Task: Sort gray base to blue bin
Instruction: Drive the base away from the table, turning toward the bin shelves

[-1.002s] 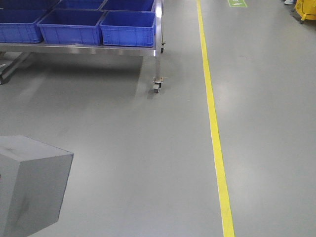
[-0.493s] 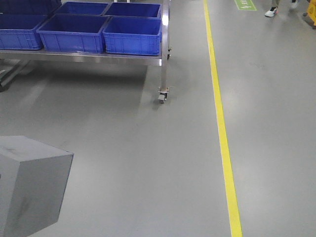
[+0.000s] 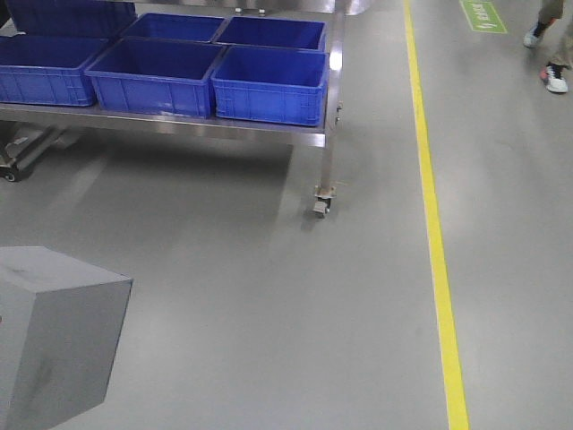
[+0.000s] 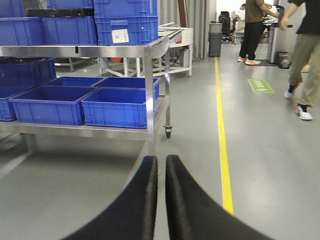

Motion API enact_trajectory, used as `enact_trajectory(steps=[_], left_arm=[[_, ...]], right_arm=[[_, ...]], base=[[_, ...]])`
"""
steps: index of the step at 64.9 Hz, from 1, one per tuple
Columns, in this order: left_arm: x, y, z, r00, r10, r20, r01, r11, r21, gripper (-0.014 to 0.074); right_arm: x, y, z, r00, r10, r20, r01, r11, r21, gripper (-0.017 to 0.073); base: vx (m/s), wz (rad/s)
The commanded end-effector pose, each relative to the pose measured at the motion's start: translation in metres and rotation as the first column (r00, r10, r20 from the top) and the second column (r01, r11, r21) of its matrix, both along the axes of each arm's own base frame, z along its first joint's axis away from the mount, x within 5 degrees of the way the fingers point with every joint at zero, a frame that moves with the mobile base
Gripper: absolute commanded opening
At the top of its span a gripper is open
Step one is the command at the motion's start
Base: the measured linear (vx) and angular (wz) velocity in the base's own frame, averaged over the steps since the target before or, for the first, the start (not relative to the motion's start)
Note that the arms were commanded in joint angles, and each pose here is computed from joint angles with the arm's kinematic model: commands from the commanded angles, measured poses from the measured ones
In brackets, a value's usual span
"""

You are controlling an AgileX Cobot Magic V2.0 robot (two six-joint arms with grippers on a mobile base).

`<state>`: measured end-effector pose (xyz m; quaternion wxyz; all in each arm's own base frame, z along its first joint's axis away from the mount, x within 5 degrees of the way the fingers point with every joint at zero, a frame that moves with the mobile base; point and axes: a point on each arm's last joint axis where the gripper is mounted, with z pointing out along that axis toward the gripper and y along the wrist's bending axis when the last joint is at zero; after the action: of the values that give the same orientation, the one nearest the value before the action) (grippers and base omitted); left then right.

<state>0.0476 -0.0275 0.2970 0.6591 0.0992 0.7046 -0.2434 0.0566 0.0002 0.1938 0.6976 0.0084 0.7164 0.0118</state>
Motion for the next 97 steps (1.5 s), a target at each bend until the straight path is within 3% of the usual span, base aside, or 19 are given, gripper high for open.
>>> enact_trajectory(steps=[1,39,97], left_arm=[[-0.0007,0.0013,0.0183,0.995,0.009,0.101,-0.002,0.997,-0.074,0.0007],[-0.0007,0.0013,0.0183,0.995,0.009,0.101,-0.002,0.997,-0.074,0.0007],[-0.0007,0.0013,0.0183,0.995,0.009,0.101,-0.002,0.997,-0.074,0.0007]], right_arm=[[-0.0010,0.0000,0.0091,0.996,-0.001,0.093,0.003,1.000,-0.013,-0.0004],[-0.0010,0.0000,0.0091,0.996,-0.001,0.093,0.003,1.000,-0.013,-0.0004],[-0.0010,0.0000,0.0091,0.996,-0.001,0.093,0.003,1.000,-0.013,-0.0004]], base=[[0.44,0.15],[0.42,0.27],[0.40,0.65]])
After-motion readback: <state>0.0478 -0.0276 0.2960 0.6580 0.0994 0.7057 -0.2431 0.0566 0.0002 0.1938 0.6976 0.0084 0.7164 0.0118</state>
